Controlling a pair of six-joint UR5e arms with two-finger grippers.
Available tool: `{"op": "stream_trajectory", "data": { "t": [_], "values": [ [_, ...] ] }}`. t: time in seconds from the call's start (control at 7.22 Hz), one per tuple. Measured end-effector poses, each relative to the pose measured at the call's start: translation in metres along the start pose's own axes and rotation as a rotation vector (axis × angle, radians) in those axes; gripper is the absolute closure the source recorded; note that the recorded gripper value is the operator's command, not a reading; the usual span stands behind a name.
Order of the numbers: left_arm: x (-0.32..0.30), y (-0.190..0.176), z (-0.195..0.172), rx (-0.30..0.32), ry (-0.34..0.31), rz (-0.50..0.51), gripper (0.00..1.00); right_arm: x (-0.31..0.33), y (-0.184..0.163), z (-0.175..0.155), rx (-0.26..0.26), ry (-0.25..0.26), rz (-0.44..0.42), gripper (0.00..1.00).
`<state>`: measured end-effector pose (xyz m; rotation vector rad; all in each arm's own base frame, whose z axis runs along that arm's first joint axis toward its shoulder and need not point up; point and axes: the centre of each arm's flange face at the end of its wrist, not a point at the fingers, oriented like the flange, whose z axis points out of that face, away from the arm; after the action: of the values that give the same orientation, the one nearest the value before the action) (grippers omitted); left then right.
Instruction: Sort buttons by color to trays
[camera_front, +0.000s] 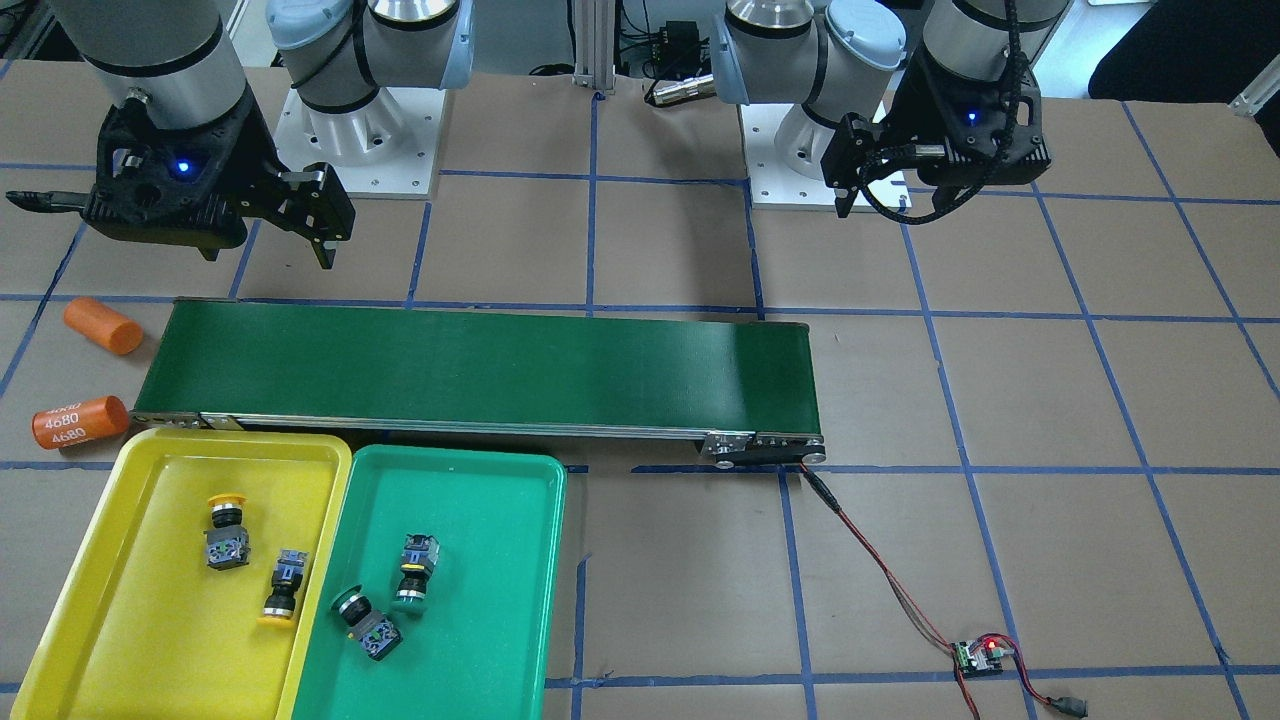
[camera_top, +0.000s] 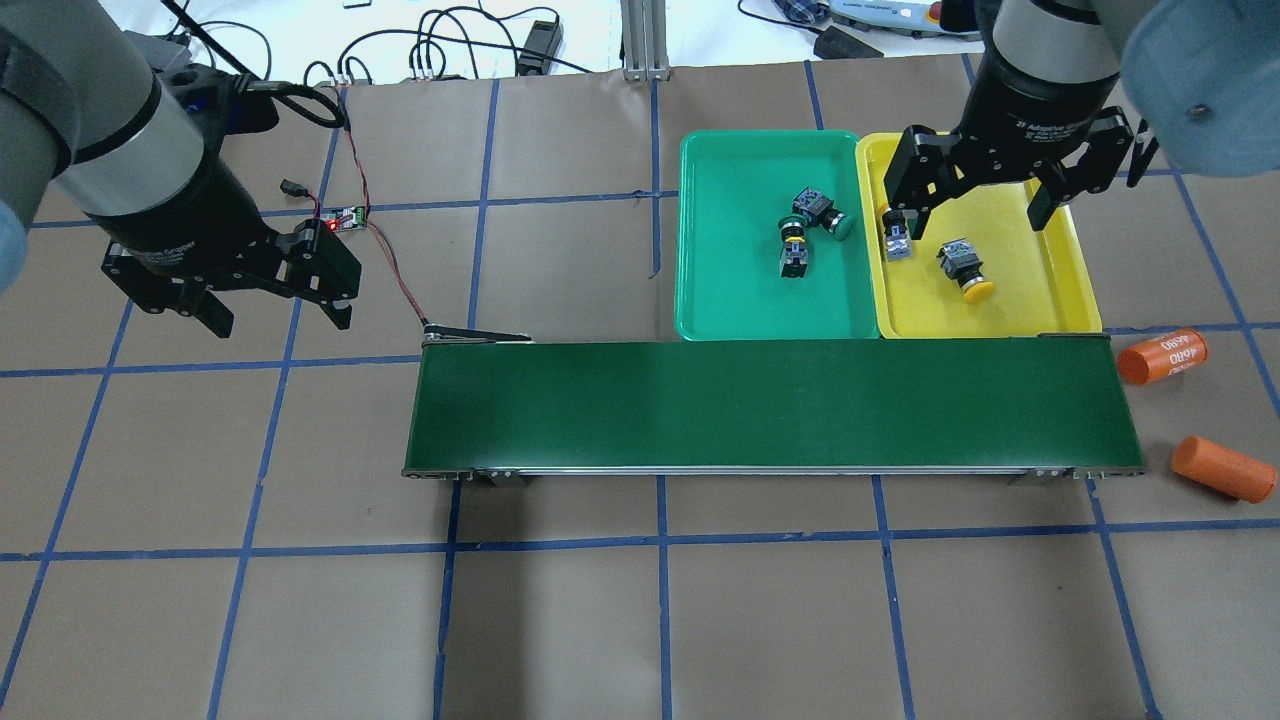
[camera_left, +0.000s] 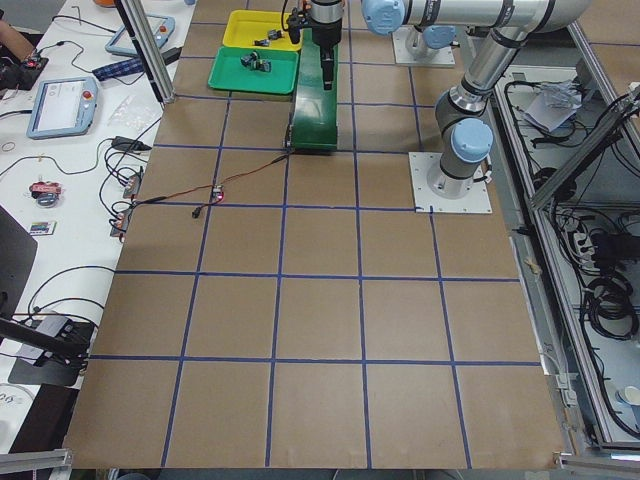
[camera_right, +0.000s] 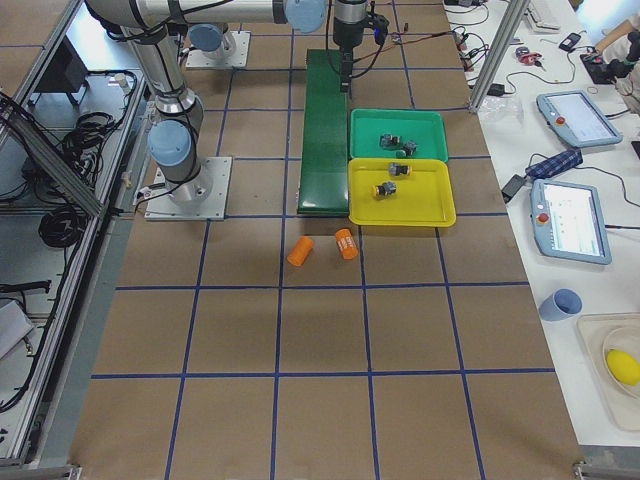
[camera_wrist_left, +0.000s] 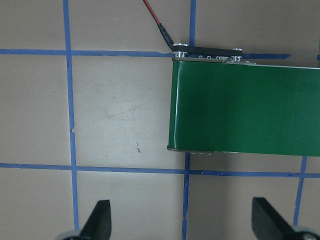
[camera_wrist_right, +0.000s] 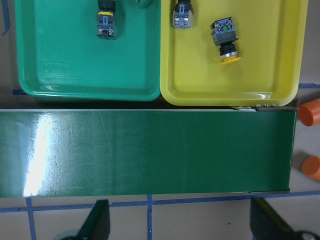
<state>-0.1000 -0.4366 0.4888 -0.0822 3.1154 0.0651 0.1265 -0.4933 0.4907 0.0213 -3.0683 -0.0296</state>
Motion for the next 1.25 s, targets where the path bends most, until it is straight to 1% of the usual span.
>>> {"op": "stream_trajectory", "data": {
  "t": [0.14, 0.28, 0.42, 0.55, 0.69, 0.97, 1.25],
  "values": [
    [-0.002, 0.0, 0.0, 0.0, 0.001, -0.004, 0.0, -0.003, 0.007, -0.008, 0.014, -0.033, -0.018, 0.0],
    [-0.003, 0.0, 0.0, 0.0, -0.002, -0.004, 0.0, -0.009, 0.011, -0.014, 0.027, -0.08, -0.013, 0.0],
    [-0.003, 0.0, -0.001, 0.001, -0.002, -0.005, 0.0, -0.013, 0.015, -0.018, 0.033, -0.107, -0.012, 0.0],
    [-0.002, 0.0, -0.001, 0.003, -0.002, -0.008, 0.0, -0.014, 0.018, -0.02, 0.034, -0.112, -0.015, 0.0],
    [-0.001, 0.001, -0.002, 0.004, -0.003, -0.008, 0.0, -0.013, 0.02, -0.021, 0.032, -0.105, -0.016, 0.0],
    [0.0, 0.002, -0.002, 0.006, -0.003, -0.007, 0.0, -0.009, 0.023, -0.021, 0.025, -0.075, -0.013, 0.0],
    [0.001, 0.003, -0.003, 0.007, -0.003, -0.005, 0.0, -0.005, 0.033, -0.023, -0.003, -0.069, 0.002, 0.0]
  ]
}}
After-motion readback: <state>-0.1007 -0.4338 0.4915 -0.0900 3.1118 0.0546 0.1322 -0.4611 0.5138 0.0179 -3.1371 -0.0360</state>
